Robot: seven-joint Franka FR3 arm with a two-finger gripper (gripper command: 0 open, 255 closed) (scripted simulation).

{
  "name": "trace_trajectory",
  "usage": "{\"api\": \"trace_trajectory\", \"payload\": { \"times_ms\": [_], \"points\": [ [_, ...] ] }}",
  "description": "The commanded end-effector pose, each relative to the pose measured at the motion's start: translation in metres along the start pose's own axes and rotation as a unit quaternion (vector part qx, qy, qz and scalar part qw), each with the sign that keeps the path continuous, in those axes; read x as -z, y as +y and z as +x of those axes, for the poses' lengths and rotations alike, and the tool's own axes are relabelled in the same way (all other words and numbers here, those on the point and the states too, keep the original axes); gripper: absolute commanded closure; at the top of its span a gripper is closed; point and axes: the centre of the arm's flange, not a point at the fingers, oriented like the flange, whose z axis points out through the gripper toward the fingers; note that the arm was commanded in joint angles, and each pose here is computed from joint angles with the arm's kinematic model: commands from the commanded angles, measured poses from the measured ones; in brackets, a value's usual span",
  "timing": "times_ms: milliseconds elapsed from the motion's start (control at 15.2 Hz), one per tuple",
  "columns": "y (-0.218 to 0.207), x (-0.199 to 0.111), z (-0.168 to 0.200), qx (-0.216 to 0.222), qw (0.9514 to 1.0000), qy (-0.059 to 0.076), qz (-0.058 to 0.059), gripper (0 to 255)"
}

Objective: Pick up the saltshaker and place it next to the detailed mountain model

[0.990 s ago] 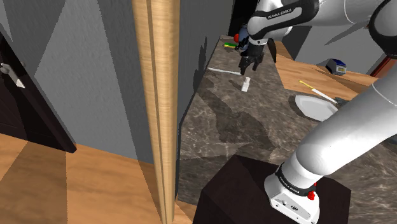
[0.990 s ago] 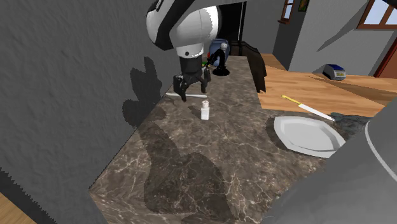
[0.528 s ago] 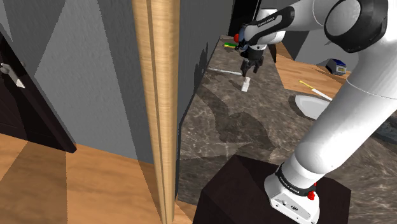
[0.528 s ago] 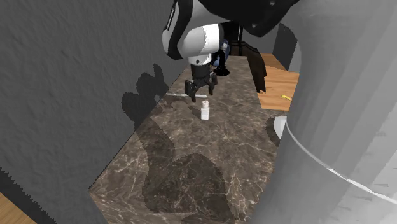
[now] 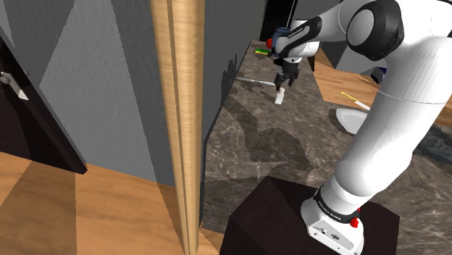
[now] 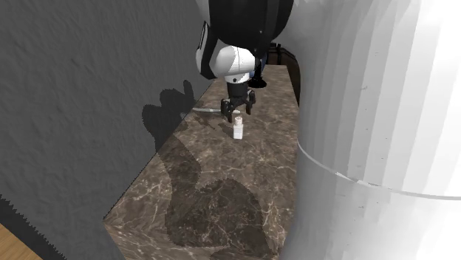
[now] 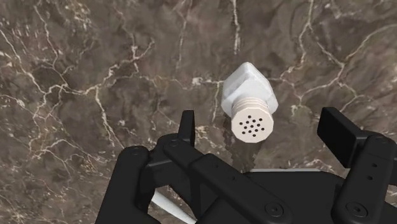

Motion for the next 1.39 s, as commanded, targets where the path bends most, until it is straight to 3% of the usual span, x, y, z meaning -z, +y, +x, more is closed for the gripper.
{"api": "trace_trajectory", "payload": {
  "times_ms": [0, 594, 660, 1320],
  "points": [
    [-0.0001, -0.0112, 0.0014, 0.0, 1.0, 0.0, 0.0, 0],
    [-0.0001, -0.0195, 0.0014, 0.0, 1.0, 0.0, 0.0, 0],
    [-0.0001, -0.0195, 0.0014, 0.0, 1.0, 0.0, 0.0, 255],
    [0.0005, -0.0143, 0.0014, 0.0, 1.0, 0.0, 0.0, 255]
  ]
}}
